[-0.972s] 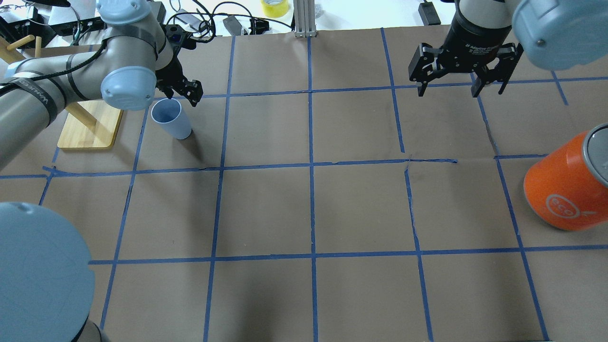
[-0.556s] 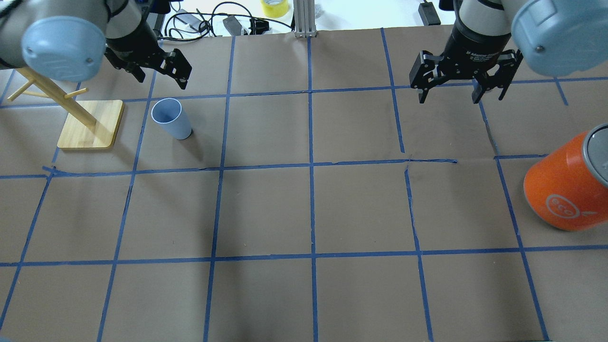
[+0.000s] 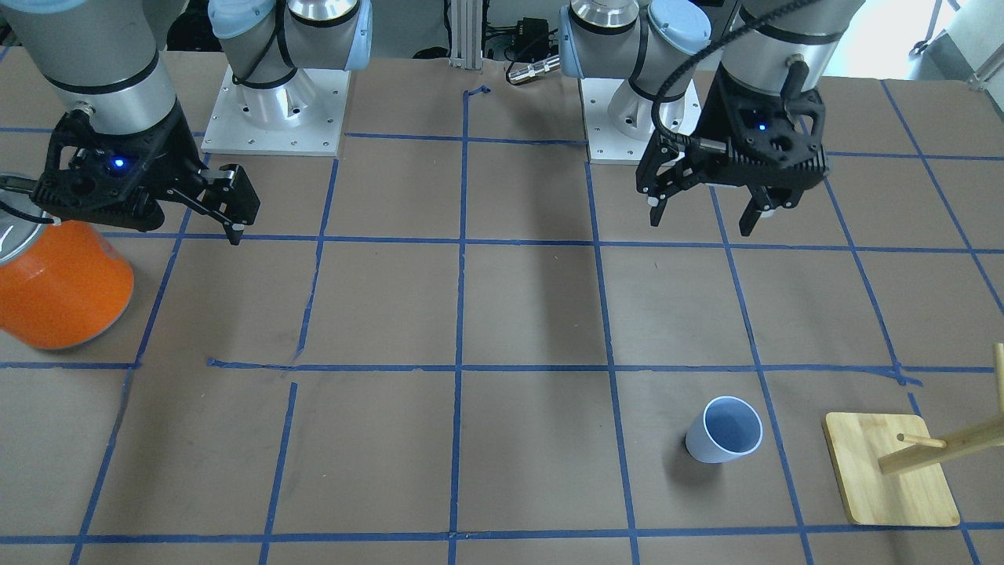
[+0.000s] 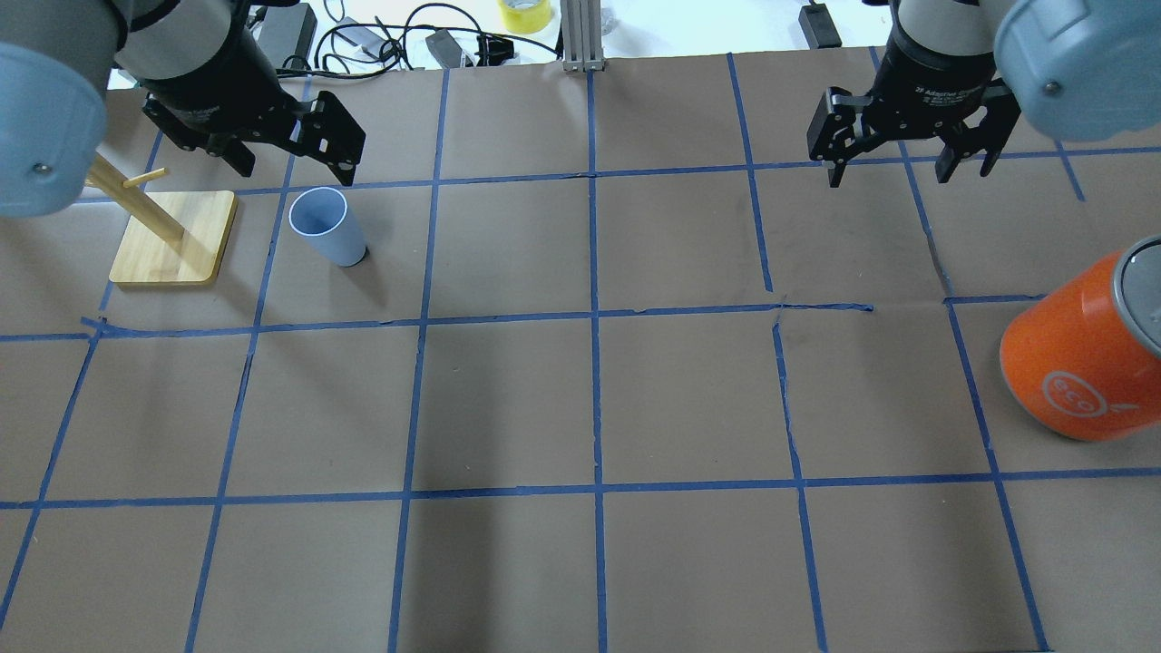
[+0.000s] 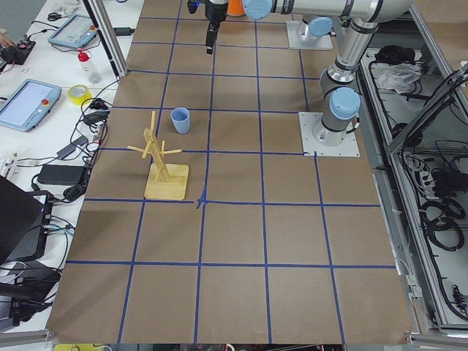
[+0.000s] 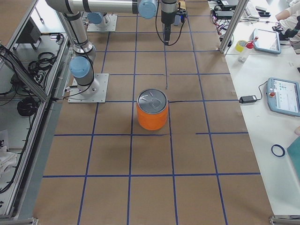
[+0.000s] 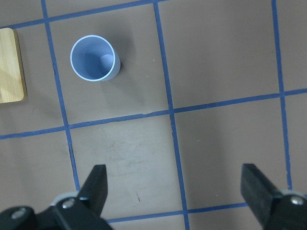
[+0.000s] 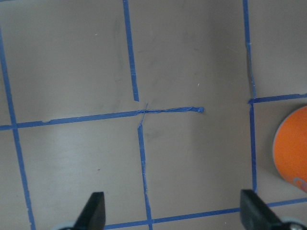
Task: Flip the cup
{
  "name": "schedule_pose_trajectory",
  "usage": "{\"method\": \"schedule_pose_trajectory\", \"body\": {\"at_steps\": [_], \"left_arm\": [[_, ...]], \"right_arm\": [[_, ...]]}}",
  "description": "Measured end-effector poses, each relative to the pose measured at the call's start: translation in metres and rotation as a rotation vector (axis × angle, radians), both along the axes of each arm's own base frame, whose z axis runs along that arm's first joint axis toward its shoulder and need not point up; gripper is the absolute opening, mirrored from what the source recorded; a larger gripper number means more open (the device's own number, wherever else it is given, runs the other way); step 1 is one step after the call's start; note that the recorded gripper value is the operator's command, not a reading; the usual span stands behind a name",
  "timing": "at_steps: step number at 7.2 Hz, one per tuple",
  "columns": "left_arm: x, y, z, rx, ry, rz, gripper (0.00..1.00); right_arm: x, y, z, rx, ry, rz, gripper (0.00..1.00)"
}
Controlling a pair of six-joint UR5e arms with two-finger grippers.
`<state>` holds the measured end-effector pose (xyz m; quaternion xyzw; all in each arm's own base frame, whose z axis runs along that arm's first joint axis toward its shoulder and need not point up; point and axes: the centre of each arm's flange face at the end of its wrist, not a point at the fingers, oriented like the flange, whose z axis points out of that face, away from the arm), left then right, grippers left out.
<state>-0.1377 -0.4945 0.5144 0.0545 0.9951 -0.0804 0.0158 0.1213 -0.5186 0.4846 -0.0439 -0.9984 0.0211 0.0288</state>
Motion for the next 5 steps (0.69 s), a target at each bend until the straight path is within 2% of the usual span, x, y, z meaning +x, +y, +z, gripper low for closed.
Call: {"method": "schedule_pose_trajectory", "body": {"at_steps": [2,5], "left_arm": [[-0.002,0.002,0.002,-0.002,0.013,0.074,1.00],[-0.003,0.013,0.005,0.002,0.023,0.106,1.00]], "right_arm": [[0.005,0.002,0.004,-0.008,-0.049,-0.001,1.00],[0.004,0.004,0.005,-0.011,-0.051,-0.004,1.00]]}}
